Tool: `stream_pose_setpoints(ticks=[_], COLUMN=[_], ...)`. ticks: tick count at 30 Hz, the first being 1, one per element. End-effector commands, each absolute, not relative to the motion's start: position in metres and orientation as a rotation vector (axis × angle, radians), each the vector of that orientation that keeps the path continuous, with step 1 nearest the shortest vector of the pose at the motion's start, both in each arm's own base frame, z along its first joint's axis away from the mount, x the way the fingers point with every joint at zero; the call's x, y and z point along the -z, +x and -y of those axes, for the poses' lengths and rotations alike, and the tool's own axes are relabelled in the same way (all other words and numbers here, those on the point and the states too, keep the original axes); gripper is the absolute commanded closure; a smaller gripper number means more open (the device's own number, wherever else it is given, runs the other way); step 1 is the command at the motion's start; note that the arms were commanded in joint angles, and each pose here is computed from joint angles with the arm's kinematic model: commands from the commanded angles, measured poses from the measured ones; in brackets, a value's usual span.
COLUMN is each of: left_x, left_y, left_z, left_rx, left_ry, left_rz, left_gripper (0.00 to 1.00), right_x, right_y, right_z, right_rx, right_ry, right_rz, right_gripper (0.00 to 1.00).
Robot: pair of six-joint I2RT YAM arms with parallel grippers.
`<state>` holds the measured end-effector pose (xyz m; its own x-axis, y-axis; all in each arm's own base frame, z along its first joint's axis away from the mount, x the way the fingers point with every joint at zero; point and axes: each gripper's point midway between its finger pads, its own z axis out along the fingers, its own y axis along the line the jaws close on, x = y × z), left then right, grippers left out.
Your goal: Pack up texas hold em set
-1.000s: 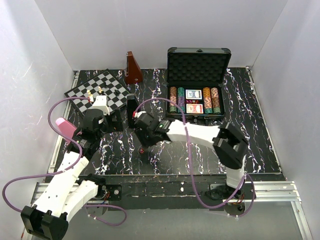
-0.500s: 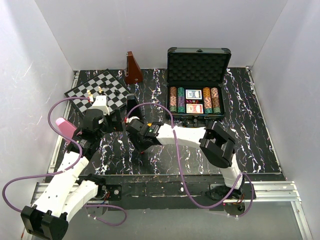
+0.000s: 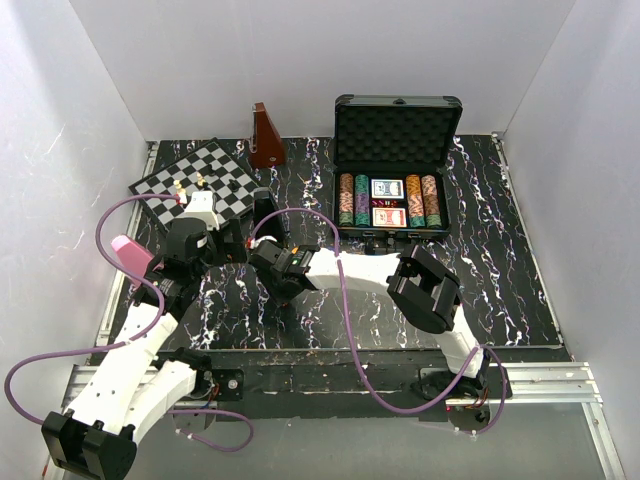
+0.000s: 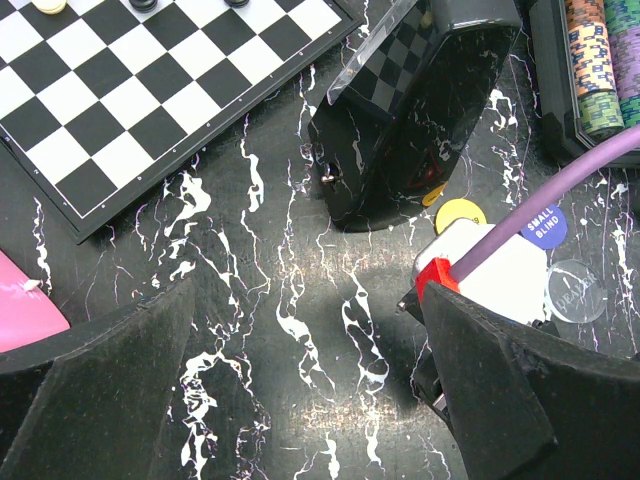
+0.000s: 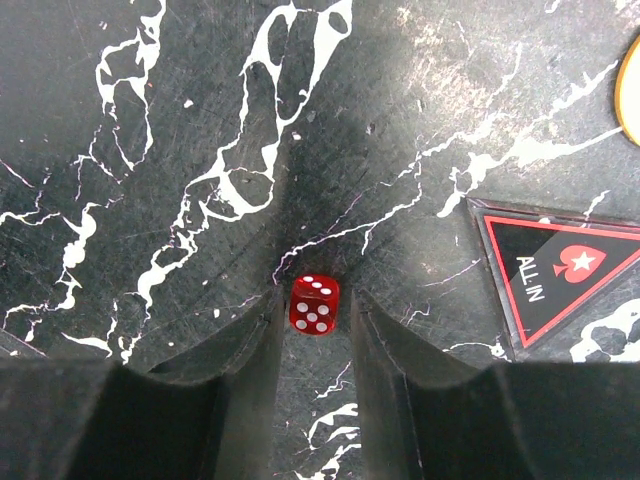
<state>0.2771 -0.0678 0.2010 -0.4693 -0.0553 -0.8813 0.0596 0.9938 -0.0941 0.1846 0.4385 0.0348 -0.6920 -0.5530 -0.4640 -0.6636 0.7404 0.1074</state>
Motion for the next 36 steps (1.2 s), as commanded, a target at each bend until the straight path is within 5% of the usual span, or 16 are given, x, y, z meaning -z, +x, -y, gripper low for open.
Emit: stream_pose_setpoints(ticks=[1, 19, 22, 26, 36], left_x=[-0.216, -0.216, -0.216, -0.216, -0.222], left_y=[0.278, 0.278, 0.278, 0.278, 0.276], left_z=[0.067, 0.067, 0.068, 0.068, 0.062], left_rx=[0.139, 0.141, 0.144, 0.142, 0.127], left_ry=[-0.005, -0.004, -0.005, -0.003, -0.029], left_rz=[-2.017, -2.016, -2.016, -2.018, -1.986], left_gripper=[0.02, 0.02, 0.02, 0.02, 0.02], right_x=[-0.048, -0.04, -0.041, -0.047, -0.124], right_y=[0.193, 0.189, 0.189, 0.191, 0.211], right_z=[-0.449, -0.447, -0.447, -0.443, -0.412], right_rx=[-0.392, -0.373, -0.374, -0.357, -0.392], right_ry=[-0.905, -0.924, -0.922, -0.897, -0.774], right_rz=[-2.502, -2.529, -2.526, -2.515, -2.335], right_gripper=[0.62, 0.68, 0.74, 0.99, 0.99])
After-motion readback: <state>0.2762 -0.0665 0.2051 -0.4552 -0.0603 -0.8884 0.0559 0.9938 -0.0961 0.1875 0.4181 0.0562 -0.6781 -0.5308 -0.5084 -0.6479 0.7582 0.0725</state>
